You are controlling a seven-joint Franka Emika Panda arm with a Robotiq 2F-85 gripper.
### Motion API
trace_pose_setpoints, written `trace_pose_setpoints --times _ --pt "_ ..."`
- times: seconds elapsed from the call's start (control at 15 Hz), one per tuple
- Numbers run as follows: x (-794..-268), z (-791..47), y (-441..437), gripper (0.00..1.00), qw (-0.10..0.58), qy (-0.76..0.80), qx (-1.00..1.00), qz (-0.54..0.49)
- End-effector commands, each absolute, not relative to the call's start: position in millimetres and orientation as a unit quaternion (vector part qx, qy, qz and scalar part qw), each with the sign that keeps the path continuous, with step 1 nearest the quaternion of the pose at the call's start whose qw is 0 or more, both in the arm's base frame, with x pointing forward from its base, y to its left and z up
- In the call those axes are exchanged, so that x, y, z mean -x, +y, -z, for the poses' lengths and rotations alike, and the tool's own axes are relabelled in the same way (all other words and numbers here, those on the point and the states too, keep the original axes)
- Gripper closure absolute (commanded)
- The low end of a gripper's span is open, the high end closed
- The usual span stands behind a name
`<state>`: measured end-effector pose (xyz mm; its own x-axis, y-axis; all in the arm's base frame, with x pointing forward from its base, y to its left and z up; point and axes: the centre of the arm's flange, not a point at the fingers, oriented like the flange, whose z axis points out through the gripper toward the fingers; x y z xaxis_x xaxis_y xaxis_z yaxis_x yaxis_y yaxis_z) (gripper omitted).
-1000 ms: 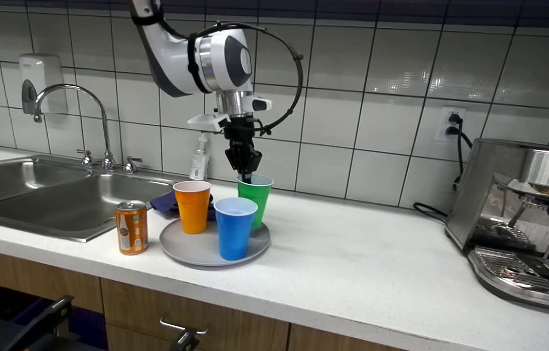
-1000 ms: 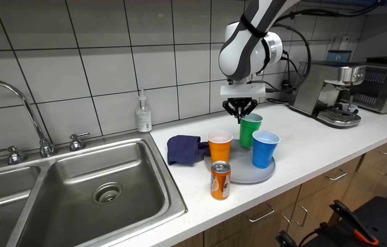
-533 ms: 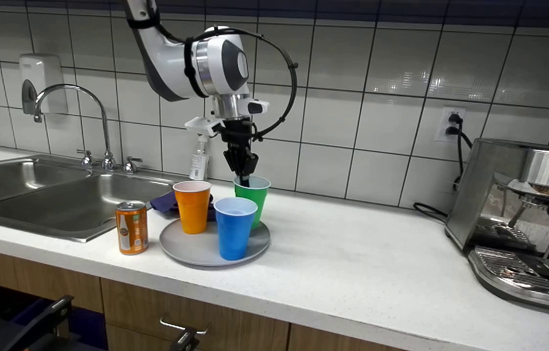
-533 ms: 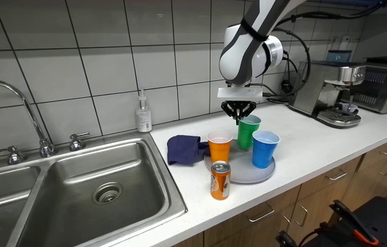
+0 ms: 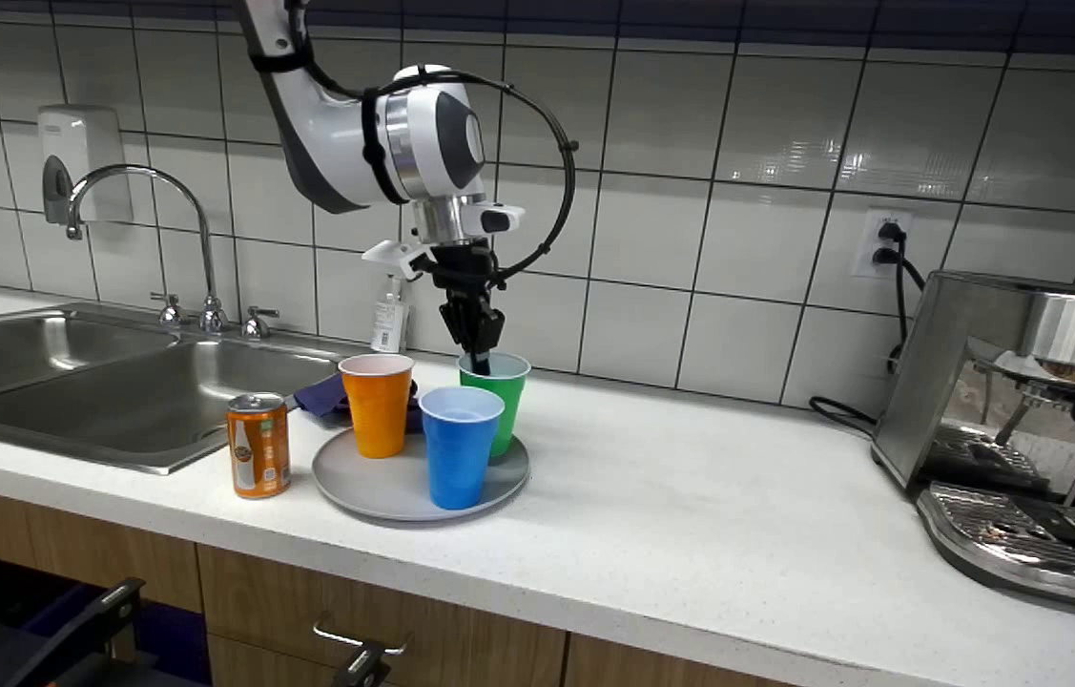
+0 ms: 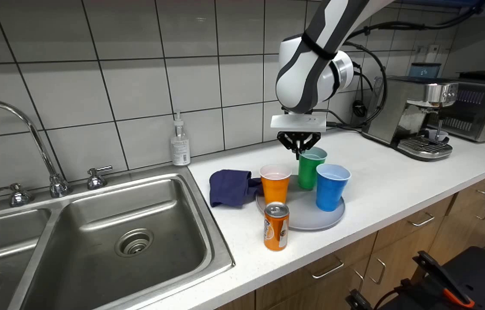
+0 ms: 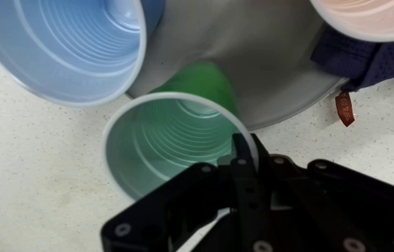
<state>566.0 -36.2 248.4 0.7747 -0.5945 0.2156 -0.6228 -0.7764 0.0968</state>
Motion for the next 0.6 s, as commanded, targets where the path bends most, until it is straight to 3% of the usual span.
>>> trace_pose_setpoints --times 0.0,0.53 --pt "-562.9 -250.0 -32.8 0.99 0.083 -0.332 -0.935 -0.092" --pt "-560.8 -247.4 -23.8 0.99 0.081 -0.321 -0.940 -0.089"
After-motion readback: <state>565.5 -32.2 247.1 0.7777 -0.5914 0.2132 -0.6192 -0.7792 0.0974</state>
